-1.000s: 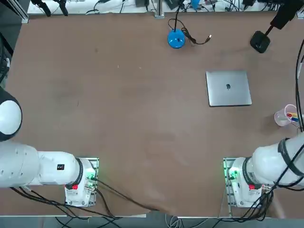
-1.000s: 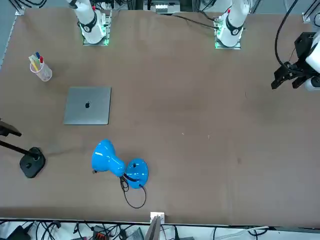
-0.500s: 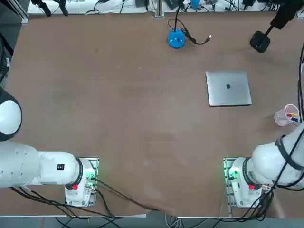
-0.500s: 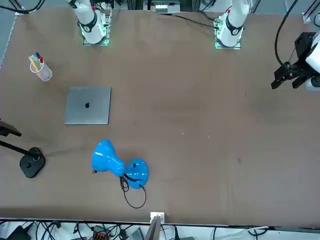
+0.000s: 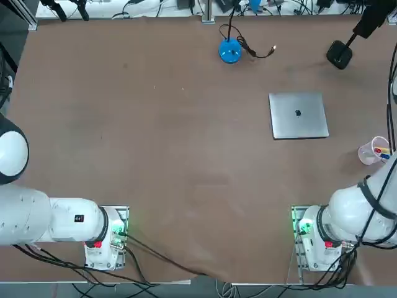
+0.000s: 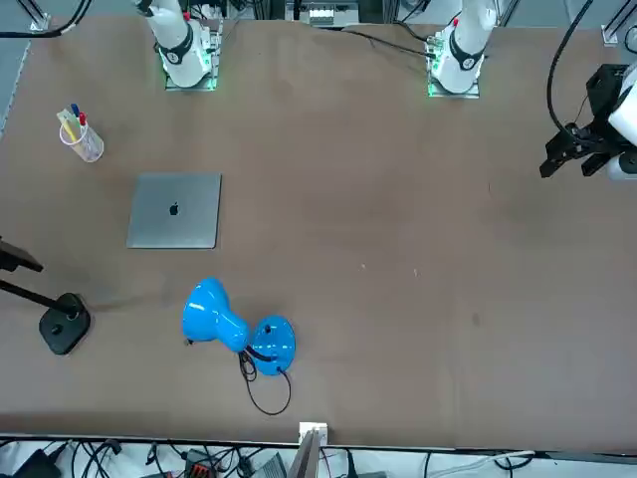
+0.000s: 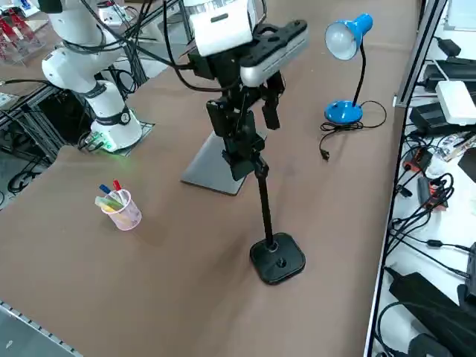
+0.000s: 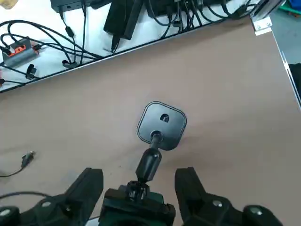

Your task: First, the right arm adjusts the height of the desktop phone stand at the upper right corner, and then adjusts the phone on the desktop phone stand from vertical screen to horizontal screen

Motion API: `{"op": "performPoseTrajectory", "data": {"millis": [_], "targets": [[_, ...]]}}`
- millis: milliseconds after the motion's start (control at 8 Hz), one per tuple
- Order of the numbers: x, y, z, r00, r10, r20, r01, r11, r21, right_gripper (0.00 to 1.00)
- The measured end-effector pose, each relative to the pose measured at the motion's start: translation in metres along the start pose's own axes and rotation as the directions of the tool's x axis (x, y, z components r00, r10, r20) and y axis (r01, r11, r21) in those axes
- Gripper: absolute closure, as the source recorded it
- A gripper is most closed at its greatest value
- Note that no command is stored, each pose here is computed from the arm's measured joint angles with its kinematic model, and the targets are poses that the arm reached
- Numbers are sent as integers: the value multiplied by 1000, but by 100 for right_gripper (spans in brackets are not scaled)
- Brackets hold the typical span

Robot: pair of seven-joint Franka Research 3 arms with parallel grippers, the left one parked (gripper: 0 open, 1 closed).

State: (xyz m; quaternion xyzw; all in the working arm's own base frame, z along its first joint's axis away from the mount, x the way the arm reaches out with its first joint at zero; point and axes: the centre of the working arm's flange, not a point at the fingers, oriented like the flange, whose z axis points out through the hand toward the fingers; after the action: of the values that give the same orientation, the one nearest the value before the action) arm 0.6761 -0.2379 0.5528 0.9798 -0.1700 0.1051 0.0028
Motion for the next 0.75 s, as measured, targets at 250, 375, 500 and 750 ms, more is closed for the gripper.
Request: {"op": "performPoseTrajectory", "data": {"millis": [250, 375, 500, 750], "targets": [[1, -1, 9, 999, 37, 12, -37, 999, -1, 17], [1, -1, 12, 998, 63, 16, -63, 998, 0, 20], [1, -2, 15, 993, 116, 22, -116, 993, -2, 22], [1, -2, 29, 984, 174, 41, -174, 985, -9, 24]]}}
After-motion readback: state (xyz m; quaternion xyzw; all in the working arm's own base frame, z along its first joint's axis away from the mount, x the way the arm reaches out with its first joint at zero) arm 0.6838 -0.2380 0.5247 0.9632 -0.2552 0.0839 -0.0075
